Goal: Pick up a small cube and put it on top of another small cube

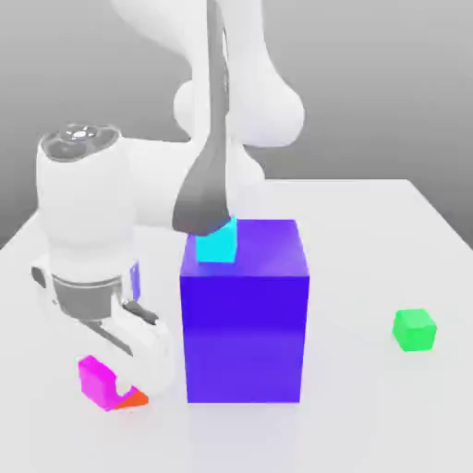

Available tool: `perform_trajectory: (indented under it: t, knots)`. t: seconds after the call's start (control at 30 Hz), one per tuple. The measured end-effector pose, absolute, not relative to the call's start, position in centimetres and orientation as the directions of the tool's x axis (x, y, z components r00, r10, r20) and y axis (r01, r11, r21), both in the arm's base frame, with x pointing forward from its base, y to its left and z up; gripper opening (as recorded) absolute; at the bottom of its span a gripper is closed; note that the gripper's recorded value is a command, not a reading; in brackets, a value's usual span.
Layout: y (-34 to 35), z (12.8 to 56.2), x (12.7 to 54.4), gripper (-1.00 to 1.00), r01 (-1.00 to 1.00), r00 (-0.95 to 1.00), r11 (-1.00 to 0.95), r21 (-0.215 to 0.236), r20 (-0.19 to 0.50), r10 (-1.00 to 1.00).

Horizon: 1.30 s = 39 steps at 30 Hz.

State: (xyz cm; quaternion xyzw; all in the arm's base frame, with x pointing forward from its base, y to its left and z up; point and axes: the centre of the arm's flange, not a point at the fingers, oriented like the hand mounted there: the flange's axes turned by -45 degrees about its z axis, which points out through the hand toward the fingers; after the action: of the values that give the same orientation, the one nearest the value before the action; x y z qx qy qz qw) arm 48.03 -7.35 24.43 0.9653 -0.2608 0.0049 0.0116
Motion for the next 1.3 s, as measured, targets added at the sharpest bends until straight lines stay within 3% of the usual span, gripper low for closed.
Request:
perform_trajectory:
  t: [0.2,0.3,0.53,0.97,1.3]
  knots:
    - [9.0,26.6,47.5,-1.00,-0.220,0.976,-0.976,0.009,0.009,-0.220]
    - [17.1,27.0,44.2,-1.00,-0.145,0.989,-0.989,-0.008,-0.012,-0.145]
    - [27.7,26.6,34.6,-1.00,-0.121,0.991,-0.992,-0.020,-0.061,-0.120]
    - [30.0,24.4,24.6,-1.00,-0.336,0.942,-0.942,0.000,-0.011,-0.336]
    - [31.0,21.9,24.0,-1.00,-0.323,0.945,-0.946,0.012,-0.039,-0.324]
